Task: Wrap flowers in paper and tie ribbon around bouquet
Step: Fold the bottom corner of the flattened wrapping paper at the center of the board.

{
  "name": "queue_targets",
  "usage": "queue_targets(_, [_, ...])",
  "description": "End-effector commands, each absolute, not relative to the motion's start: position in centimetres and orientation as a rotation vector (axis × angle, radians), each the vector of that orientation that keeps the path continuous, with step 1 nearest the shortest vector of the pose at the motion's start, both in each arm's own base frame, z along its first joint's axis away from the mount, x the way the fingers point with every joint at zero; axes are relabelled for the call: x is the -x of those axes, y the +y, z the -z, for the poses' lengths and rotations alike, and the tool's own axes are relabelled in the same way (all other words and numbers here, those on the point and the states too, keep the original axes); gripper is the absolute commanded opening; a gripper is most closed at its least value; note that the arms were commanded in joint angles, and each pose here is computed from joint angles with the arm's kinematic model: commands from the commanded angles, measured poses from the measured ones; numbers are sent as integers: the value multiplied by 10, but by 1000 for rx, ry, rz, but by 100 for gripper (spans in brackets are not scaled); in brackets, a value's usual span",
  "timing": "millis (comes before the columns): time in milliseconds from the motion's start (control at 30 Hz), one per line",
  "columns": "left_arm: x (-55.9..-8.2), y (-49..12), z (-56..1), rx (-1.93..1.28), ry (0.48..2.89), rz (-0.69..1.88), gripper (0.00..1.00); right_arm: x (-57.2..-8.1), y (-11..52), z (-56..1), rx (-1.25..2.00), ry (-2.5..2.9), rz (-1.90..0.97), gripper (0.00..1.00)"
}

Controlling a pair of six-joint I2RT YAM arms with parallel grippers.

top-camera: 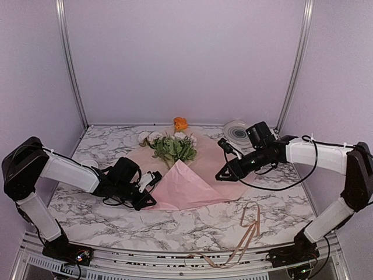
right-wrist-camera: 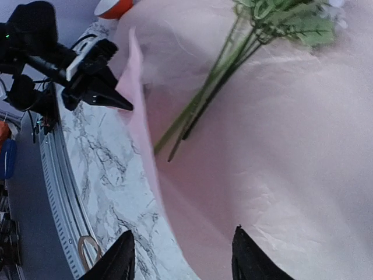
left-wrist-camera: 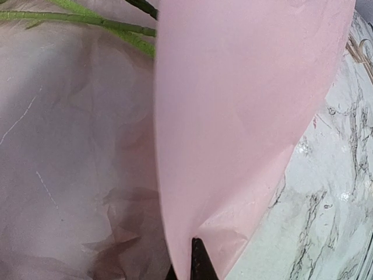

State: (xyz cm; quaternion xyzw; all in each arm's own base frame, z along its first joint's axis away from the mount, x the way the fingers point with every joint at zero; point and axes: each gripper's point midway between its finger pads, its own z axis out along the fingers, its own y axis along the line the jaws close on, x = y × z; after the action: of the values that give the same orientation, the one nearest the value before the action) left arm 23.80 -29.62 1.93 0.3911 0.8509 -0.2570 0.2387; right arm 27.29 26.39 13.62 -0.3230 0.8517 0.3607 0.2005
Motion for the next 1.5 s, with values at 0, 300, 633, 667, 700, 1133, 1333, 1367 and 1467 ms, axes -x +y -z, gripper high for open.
queue_targets(0, [-239,-288,-6,-1037,2424,678,0,-257,303,-159,1075,2128,-1078,57])
queue_targets(300, [-241,-288,-9,-1012,2420,699,0,-266,307,-115,1011,2214,-1061,89])
queue_targets(633, [-240,-289,-11,-1008,2420,718,0,-261,311,-88,1058,2246,-1100,49])
queue_targets(667, [-240,-289,-11,-1007,2421,720,0,-262,311,-85,1059,2262,-1104,39])
queue_targets(700, [-239,-289,-12,-1005,2420,726,0,-262,312,-83,1059,2274,-1114,25])
queue_targets(1133, [-228,-260,-14,-812,2580,631,39,-299,309,-75,978,2323,-1079,0])
queue_targets(1333, [-218,-227,3,-622,2758,465,35,-307,306,-64,979,2368,-1013,0])
queue_targets(1367, [-216,-223,4,-595,2772,449,35,-310,304,-62,973,2382,-992,0])
queue_targets(1467, [-212,-210,6,-539,2799,391,35,-315,300,-58,947,2399,-969,0])
